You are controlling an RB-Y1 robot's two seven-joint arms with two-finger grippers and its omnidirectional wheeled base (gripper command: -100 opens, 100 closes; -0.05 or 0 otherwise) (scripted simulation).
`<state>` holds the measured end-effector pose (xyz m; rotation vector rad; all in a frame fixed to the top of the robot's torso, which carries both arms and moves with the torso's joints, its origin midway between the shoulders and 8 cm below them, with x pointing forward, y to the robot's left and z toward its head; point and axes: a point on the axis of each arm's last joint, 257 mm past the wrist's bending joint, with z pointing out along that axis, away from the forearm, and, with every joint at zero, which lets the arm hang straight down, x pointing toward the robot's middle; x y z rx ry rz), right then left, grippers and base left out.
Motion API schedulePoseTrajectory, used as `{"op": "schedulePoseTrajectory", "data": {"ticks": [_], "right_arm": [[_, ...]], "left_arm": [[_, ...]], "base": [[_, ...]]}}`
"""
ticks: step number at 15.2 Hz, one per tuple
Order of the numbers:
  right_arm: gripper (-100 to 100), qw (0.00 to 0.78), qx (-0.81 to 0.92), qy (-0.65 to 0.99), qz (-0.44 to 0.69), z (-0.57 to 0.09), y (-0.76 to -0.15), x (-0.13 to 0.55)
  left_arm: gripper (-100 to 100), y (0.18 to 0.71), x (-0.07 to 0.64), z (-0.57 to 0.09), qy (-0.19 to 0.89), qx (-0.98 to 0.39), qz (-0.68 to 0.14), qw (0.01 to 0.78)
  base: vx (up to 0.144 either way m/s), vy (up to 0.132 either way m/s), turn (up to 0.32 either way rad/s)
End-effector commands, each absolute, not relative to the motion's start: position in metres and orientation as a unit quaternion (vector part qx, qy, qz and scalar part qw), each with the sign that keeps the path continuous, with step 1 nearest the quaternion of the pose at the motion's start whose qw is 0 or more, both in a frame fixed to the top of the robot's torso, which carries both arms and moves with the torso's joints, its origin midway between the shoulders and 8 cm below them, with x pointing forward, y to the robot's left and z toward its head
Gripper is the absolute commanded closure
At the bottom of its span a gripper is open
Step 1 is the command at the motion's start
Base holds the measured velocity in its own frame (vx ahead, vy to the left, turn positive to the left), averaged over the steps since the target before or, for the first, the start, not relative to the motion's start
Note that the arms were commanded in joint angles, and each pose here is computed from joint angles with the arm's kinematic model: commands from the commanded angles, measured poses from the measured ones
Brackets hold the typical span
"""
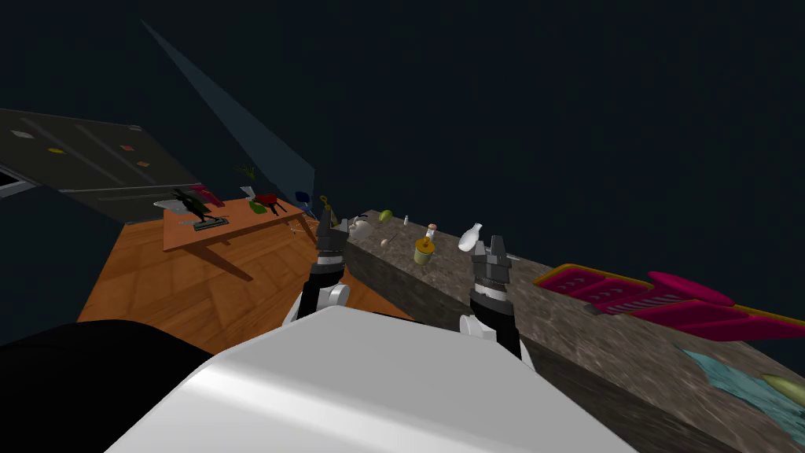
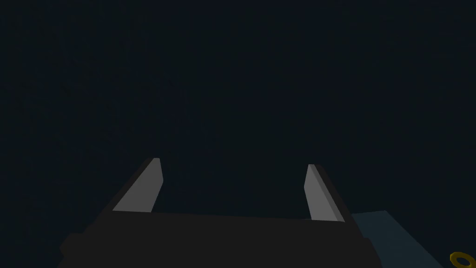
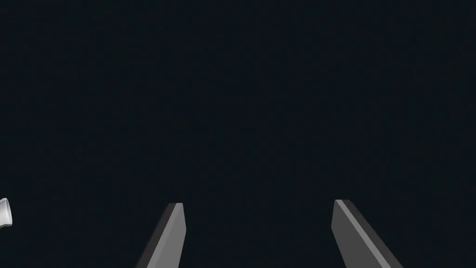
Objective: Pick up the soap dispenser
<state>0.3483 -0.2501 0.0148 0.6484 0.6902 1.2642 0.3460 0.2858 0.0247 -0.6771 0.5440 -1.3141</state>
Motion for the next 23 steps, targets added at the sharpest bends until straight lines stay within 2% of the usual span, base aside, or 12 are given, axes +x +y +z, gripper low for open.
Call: {"op": "schedulePoseTrajectory", "data": {"ticks": [1, 8, 23], "right_arm": [[-100, 0.704, 0.275, 0.331, 0.565, 0.011, -0.245, 0.349], [-100, 0.703, 0.229, 0.387, 0.551, -0.005, -0.232, 0.351], [-100, 0.691, 0.089, 0.528, 0.486, -0.063, -0.216, 0.351]], "left_arm": [[0, 0.286, 0.346, 0.025, 0.245, -0.305, -0.591, 0.706], [0, 0.286, 0.346, 0.025, 0.245, -0.305, -0.591, 0.706], [0, 0.286, 0.346, 0.025, 0.245, -0.305, -0.591, 0.706]], "base": [[-0.034, 0.028, 0.016], [-0.055, 0.042, 0.028], [-0.016, 0.049, 0.053]]}}
